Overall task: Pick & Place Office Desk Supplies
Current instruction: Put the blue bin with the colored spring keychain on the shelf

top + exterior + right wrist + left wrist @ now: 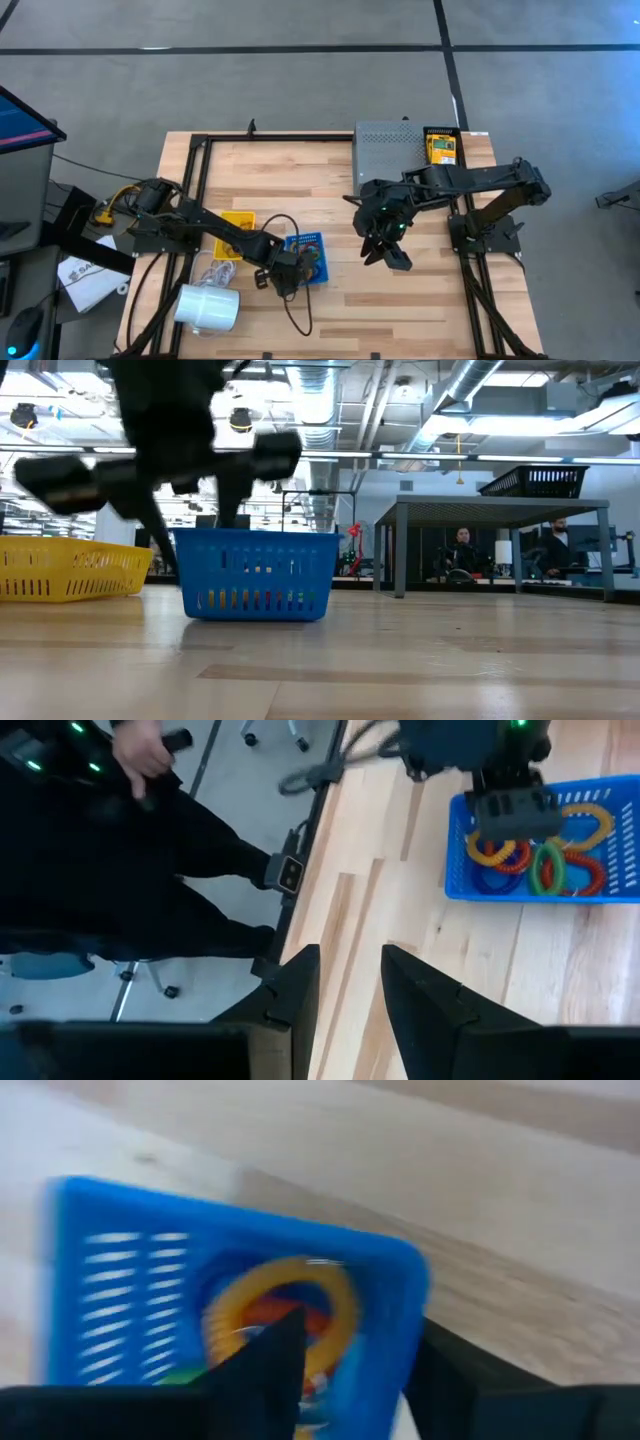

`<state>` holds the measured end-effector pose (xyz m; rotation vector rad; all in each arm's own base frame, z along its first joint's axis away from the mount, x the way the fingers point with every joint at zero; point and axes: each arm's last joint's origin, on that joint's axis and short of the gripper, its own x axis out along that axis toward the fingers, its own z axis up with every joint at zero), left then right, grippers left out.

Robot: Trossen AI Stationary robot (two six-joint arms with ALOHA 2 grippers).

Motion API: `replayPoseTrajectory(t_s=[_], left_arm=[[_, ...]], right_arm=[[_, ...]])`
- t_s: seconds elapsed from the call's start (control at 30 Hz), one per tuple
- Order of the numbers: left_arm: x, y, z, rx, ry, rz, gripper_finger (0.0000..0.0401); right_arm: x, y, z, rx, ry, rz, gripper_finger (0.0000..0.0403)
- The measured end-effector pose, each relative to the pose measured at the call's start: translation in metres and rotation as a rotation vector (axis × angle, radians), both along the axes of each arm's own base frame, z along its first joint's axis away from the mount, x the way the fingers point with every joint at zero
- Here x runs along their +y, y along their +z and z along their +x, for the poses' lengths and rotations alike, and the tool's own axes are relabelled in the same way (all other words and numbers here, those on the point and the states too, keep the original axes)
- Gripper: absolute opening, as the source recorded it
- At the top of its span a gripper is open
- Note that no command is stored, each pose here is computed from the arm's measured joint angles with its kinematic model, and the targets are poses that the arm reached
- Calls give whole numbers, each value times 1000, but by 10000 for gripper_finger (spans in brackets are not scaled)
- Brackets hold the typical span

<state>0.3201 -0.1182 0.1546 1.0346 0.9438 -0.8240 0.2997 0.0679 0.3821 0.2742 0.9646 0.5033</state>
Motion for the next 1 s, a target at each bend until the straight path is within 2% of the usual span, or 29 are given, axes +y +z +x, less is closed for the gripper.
replayPoseTrajectory(t_s=[0.1, 0.23, 0.4, 0.53, 0.6, 0.7, 0.87, 1.0], left_arm=[[5, 20, -2, -59, 69, -32, 171], [14, 54, -8, -151, 200, -131, 210], [20, 92, -24, -236, 307, -242, 238], [22, 111, -42, -274, 411, -323, 244], [24, 121, -52, -282, 503, -378, 242], [27, 139, -65, -308, 669, -530, 239], [35, 167, -88, -332, 872, -766, 231], [44, 189, -108, -389, 931, -896, 221]], right_arm=[[1, -8, 8, 10, 12, -13, 107], [4, -19, 19, 31, 22, -24, 107], [9, -19, 35, 14, 46, -48, 107], [18, -21, 50, 7, 74, -153, 107], [24, -23, 59, 15, 102, -206, 107], [32, -28, 71, 55, 152, -257, 107], [38, -34, 93, 70, 177, -276, 107], [43, -42, 113, 53, 169, -271, 108]])
